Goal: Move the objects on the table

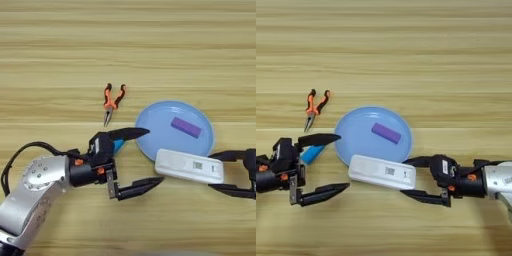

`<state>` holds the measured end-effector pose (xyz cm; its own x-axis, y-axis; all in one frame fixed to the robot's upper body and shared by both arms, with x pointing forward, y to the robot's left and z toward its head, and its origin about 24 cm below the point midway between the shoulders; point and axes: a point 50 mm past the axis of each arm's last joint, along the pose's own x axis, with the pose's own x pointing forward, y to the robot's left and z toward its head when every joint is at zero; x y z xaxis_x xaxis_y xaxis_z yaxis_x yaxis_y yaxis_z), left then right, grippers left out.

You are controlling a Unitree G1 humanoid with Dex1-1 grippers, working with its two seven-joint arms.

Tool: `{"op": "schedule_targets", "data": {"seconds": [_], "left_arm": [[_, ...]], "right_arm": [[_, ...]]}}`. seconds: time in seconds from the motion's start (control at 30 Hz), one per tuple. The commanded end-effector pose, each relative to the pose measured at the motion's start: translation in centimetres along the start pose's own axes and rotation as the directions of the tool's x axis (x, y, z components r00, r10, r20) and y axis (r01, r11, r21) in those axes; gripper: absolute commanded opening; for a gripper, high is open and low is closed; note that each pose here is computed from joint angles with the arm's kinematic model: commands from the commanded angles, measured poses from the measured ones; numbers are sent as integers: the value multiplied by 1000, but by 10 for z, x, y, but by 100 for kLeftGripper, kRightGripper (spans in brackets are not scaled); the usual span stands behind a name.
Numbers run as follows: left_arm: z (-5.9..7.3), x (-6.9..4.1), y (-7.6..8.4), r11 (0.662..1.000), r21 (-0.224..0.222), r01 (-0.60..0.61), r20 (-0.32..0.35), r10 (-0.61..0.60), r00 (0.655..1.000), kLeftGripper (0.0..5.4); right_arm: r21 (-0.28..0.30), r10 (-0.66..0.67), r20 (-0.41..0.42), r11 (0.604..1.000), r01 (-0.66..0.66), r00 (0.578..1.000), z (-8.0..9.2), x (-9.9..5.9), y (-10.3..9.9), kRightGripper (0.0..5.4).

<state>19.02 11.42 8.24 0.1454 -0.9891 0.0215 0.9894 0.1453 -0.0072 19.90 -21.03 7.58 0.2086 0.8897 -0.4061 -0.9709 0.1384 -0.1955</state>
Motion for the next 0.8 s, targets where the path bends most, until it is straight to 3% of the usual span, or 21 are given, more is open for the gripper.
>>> {"op": "schedule_targets", "data": {"seconds": [0.03,0.3,0.8], "left_arm": [[1,10,-2,997,18,74,-38,-73,997,540],[2,19,-5,989,42,143,-68,-140,988,540],[1,19,-4,989,62,132,-74,-127,989,540]], "right_arm": [[-28,24,5,999,-23,1000,12,-4,-5,292],[-30,94,11,995,-94,995,26,-1,-1,292],[-44,129,-7,991,-129,992,36,-6,2,292]]}}
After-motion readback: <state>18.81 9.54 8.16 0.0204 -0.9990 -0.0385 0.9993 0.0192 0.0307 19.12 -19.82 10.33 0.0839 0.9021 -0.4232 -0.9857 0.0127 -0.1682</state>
